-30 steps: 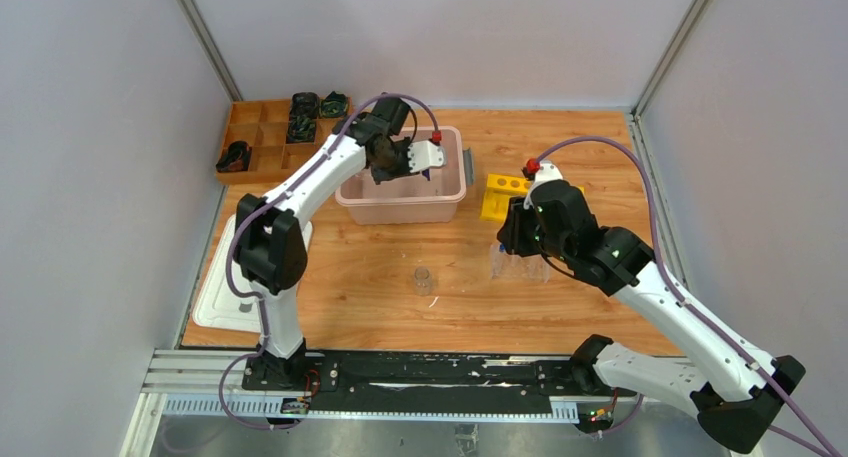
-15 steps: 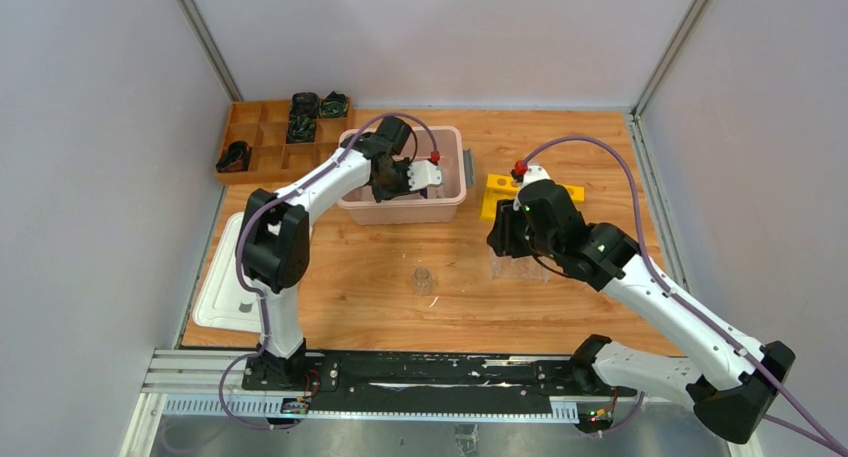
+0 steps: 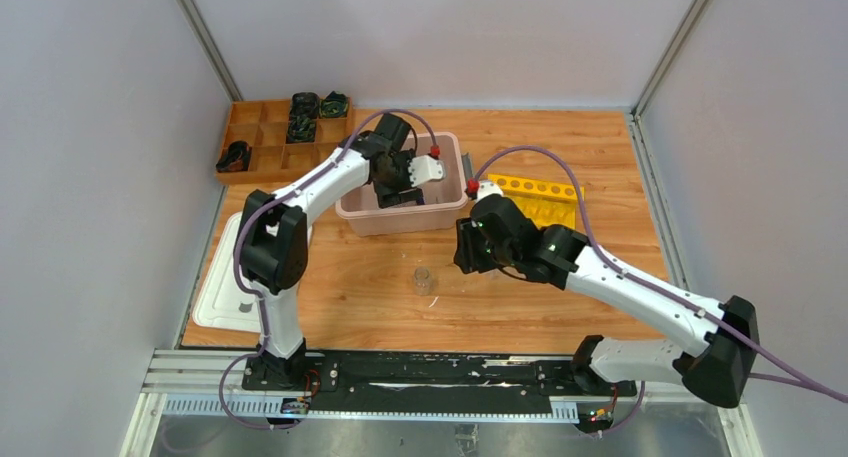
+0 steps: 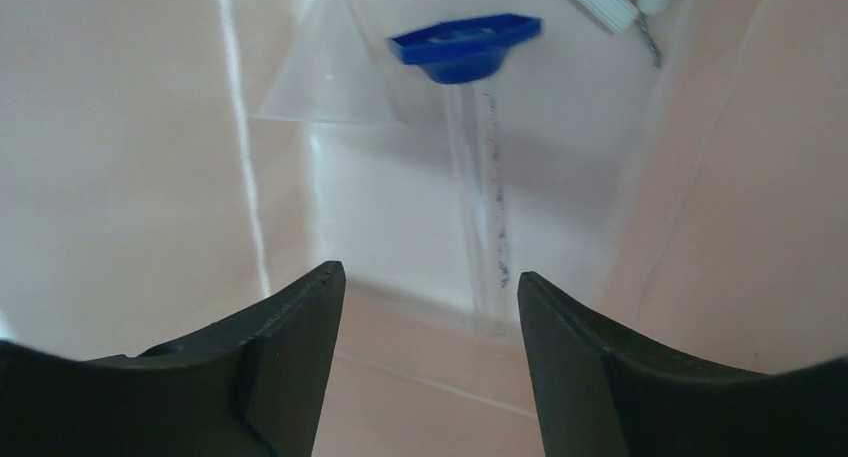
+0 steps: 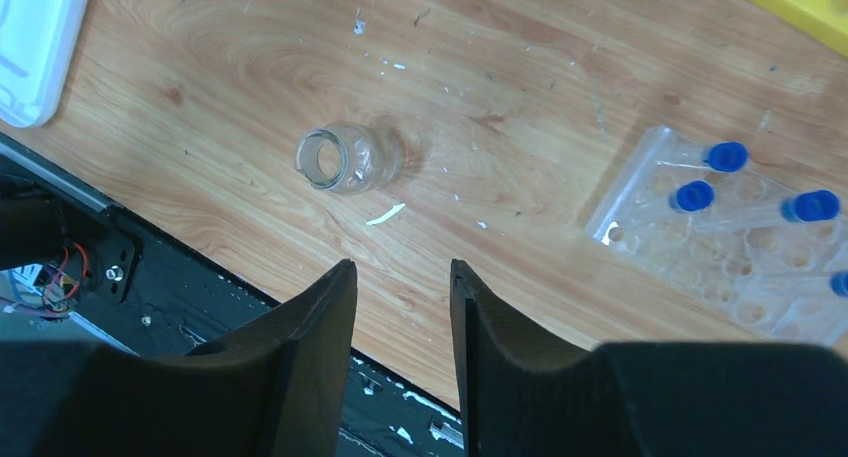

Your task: Organize the chemistry lab equipment

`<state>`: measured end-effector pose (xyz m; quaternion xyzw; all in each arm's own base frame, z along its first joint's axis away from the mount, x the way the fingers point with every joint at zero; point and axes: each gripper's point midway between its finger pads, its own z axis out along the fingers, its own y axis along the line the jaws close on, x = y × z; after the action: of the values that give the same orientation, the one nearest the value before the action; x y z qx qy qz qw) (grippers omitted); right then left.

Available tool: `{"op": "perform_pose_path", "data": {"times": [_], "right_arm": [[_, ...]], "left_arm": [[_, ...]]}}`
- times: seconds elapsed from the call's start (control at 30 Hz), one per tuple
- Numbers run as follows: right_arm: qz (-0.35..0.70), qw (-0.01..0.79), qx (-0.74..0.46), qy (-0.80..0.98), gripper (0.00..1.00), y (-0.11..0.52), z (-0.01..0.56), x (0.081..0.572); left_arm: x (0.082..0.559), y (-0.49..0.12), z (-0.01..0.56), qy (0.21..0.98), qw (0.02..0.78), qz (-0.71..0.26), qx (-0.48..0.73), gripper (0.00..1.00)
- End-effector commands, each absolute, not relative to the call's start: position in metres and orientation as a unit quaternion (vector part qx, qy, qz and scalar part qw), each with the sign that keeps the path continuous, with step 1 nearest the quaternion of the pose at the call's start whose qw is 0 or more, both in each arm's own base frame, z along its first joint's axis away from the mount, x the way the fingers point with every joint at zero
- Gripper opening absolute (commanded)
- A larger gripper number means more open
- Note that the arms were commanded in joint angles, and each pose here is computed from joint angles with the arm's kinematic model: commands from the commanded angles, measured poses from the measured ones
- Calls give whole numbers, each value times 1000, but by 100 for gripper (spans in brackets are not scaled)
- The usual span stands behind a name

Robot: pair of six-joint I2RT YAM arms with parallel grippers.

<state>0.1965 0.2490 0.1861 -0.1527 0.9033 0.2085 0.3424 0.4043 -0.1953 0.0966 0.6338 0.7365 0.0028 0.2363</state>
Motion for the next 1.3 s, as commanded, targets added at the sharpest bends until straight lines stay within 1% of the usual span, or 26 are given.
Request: {"op": "perform_pose_path", "data": {"times": [0.0,0.1,0.17,0.23,0.27,0.3,0.37,0.47,0.6,0.73,0.93,1.1,1.17,1.27], "right_arm": [[217,335,-163,902,44,272,176,194],[219,325,-178,903,45,287,166,192],[221,320,-188,902,46,297,160,192],[221,313,-197,902,48,307,155,193],[220,310,-203,902,48,312,152,194],[219,307,-207,902,49,317,149,195],[216,301,-217,903,49,325,144,198],[207,297,-225,905,48,334,136,203],[187,295,-235,907,48,339,125,211],[166,290,-242,911,45,339,112,218],[148,271,-250,918,34,337,94,220],[141,252,-255,923,28,336,81,217],[143,248,-257,923,21,336,80,215],[149,257,-259,919,1,336,93,216]], "left_arm": [[429,-201,144,738,301,20,604,71],[430,-197,168,733,326,23,596,75],[431,-191,186,736,342,26,584,81],[430,-185,208,743,357,17,566,91],[429,-183,222,746,368,10,555,98],[425,-180,233,751,373,1,545,100],[413,-171,247,761,374,-12,530,100],[392,-149,256,776,371,-2,510,100],[362,-116,260,801,374,4,468,100],[332,-85,256,823,373,7,428,100],[301,-51,234,848,355,28,393,100],[283,-36,207,864,327,33,380,100],[277,-30,198,870,316,37,377,100],[270,-21,182,879,301,31,370,100]]}}
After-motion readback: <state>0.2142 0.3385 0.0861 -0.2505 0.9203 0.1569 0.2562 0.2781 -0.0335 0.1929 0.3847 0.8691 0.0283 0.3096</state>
